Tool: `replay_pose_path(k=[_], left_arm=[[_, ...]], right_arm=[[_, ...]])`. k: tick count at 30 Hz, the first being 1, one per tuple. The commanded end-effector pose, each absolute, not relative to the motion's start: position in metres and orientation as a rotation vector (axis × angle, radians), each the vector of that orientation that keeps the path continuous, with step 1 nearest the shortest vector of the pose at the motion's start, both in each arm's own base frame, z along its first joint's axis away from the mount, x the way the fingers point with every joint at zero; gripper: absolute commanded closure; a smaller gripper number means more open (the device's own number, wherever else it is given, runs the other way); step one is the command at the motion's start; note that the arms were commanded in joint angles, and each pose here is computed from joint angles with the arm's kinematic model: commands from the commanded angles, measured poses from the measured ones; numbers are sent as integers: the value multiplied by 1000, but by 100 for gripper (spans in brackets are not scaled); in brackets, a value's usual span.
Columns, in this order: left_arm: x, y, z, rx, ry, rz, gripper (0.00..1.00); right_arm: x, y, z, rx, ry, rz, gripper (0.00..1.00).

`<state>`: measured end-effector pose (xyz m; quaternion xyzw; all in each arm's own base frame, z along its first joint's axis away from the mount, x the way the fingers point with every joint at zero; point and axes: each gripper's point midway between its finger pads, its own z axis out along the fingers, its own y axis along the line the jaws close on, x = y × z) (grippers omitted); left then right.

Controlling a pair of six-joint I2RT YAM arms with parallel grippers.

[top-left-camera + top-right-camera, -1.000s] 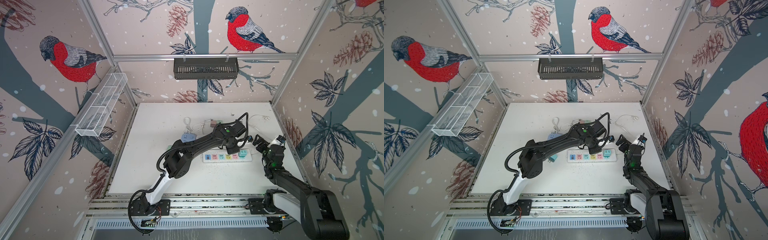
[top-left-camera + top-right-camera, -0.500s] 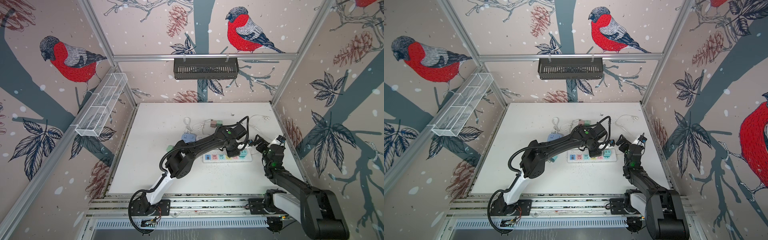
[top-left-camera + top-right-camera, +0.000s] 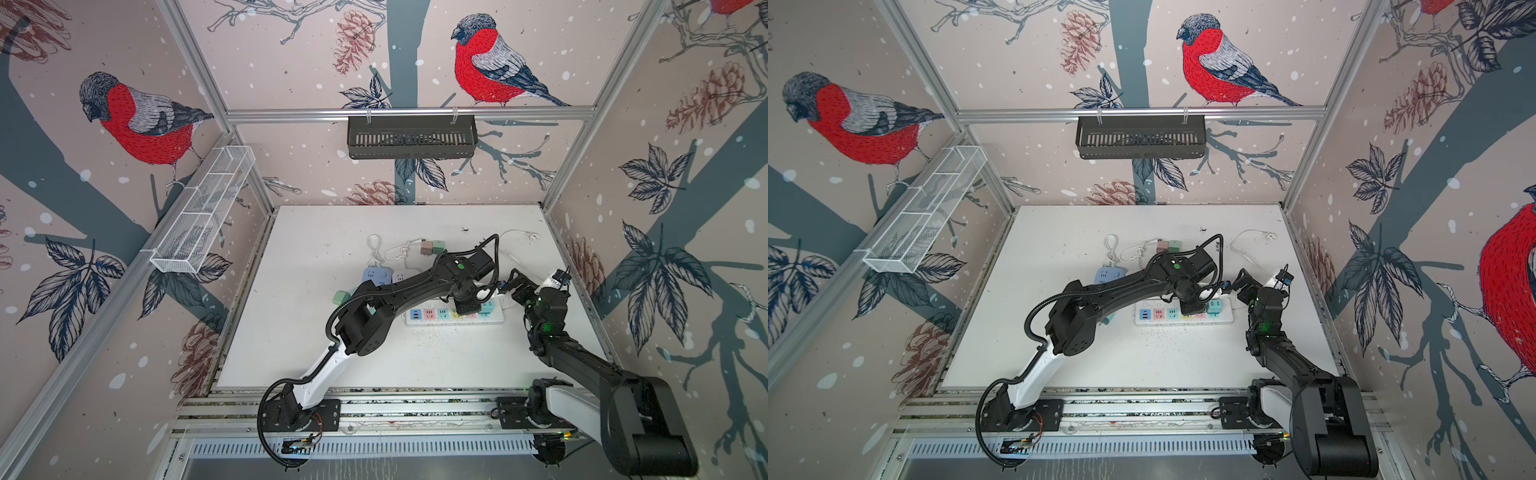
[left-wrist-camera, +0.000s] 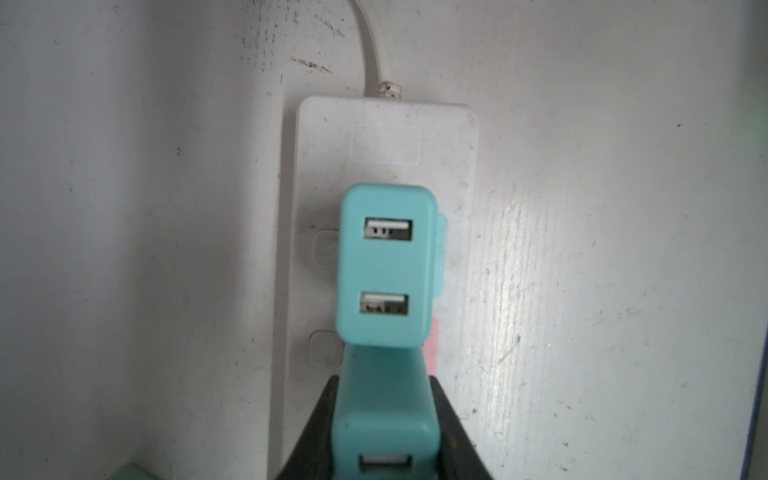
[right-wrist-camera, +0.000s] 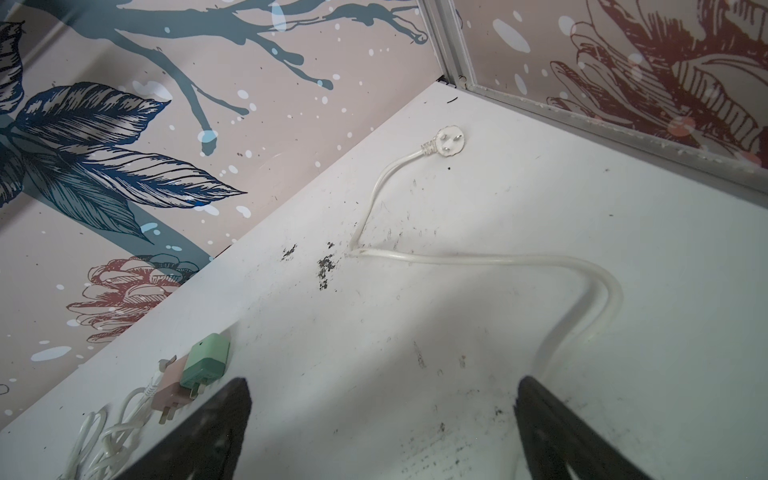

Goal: Insert the plug
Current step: 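Press the adapter's prongs down into the pink socket with the left gripper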

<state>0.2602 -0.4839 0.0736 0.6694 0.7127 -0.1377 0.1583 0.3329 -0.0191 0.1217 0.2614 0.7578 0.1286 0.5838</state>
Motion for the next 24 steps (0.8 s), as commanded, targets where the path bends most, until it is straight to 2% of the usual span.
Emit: replay_pose_path(k=[1, 24], left_arm=[[256, -479, 67, 1954, 2050, -388, 100], [263, -487, 47, 1984, 2063, -356, 100]], right_arm=[[332, -20, 124, 622, 1755, 303, 0], [334, -19, 124, 616, 1761, 303, 0]])
